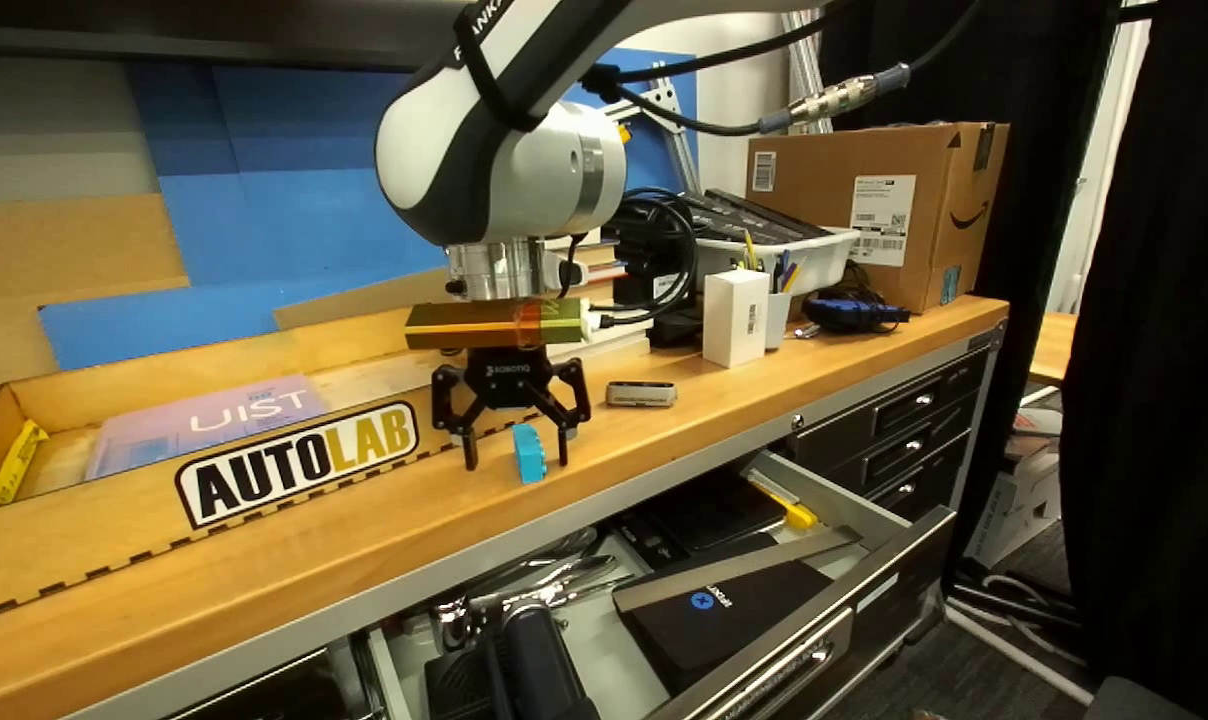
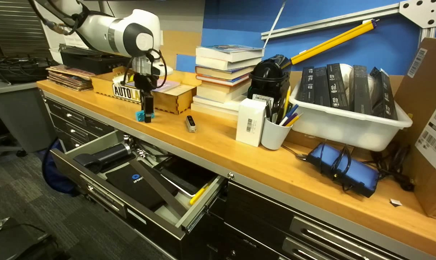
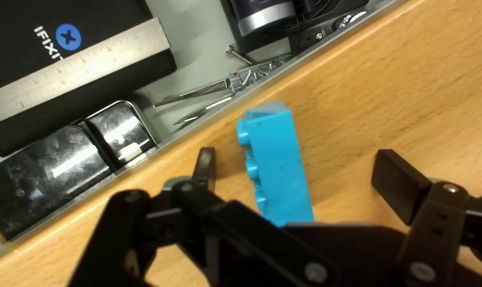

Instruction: Pick up the blue block and put it in the open drawer then close the drawer

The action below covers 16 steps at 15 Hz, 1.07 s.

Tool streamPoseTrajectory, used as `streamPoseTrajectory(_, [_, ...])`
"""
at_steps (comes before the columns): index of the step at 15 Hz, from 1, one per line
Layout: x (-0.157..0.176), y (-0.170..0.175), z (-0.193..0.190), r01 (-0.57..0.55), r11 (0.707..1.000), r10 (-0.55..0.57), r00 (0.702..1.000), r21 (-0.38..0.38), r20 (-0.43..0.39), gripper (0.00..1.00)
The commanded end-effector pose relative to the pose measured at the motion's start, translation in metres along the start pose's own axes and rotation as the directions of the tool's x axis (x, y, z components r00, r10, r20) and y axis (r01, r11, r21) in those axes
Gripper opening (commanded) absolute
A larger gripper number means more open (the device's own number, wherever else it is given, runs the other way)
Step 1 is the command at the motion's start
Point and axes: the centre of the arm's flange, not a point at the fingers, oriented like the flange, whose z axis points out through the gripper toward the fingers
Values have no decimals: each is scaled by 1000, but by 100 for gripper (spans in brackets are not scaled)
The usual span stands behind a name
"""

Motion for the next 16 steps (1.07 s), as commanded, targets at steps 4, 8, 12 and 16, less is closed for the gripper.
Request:
streamPoseTrajectory(4, [-29,12,-16,-144,990,144,985,10,-98,49])
streamPoseTrajectory(8, [-36,19,-18,-199,980,196,972,-15,-129,18])
streamPoseTrajectory(12, [-61,35,-25,-191,982,189,976,-5,-104,15])
streamPoseTrajectory(16, [-114,73,-22,-231,973,231,970,4,-73,15])
